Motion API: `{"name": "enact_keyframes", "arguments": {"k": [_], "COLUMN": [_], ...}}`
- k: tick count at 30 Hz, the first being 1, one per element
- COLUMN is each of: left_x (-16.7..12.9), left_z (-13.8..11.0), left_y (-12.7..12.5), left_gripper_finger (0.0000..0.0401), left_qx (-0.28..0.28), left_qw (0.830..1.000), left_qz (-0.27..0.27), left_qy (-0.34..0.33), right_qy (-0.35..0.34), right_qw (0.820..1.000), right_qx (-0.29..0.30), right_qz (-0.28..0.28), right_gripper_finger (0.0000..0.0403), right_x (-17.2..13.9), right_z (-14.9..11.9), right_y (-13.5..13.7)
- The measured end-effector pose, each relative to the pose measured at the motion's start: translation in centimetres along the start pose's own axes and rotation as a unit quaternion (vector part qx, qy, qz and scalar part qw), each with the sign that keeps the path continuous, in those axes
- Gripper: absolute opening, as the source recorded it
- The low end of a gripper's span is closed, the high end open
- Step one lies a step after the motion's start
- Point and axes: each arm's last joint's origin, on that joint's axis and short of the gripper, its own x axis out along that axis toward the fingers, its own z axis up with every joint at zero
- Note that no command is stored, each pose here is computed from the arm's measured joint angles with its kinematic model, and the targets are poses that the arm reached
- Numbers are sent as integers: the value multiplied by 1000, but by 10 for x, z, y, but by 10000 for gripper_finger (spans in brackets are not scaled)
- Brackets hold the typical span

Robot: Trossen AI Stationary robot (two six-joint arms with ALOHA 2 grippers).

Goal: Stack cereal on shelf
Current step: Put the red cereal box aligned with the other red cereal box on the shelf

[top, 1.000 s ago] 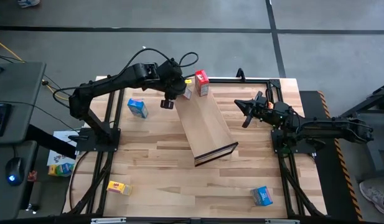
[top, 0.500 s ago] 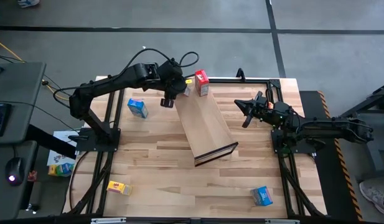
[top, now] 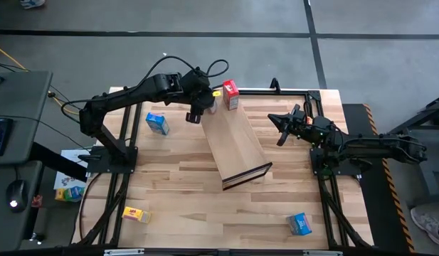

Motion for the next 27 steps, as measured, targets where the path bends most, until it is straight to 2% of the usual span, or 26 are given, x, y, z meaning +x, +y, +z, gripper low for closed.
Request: {"name": "enact_keyframes", "arguments": {"k": [11,17,20,23,27], "left_x": [0,-22,-41,-58,-68], "left_z": [3,1,-4,-15,-35], "left_y": [4,6,11,18,23], "left_gripper_finger": [235,234,234,231,203], "left_qx": [21,12,-28,-97,-181], "left_qw": [999,998,996,990,975], "left_qz": [25,46,61,68,78], "left_qy": [-12,-34,-59,-81,-103], "right_qy": [0,-4,-6,-6,-7], "right_qw": [1000,1000,1000,1000,1000], "right_qx": [0,1,1,1,1], "right_qz": [0,-5,-18,-24,-24], "right_gripper_finger": [0,0,0,0,0], "right_x": [0,0,0,0,0], "right_z": [0,1,1,1,1], "right_y": [0,0,-1,-1,-1]}}
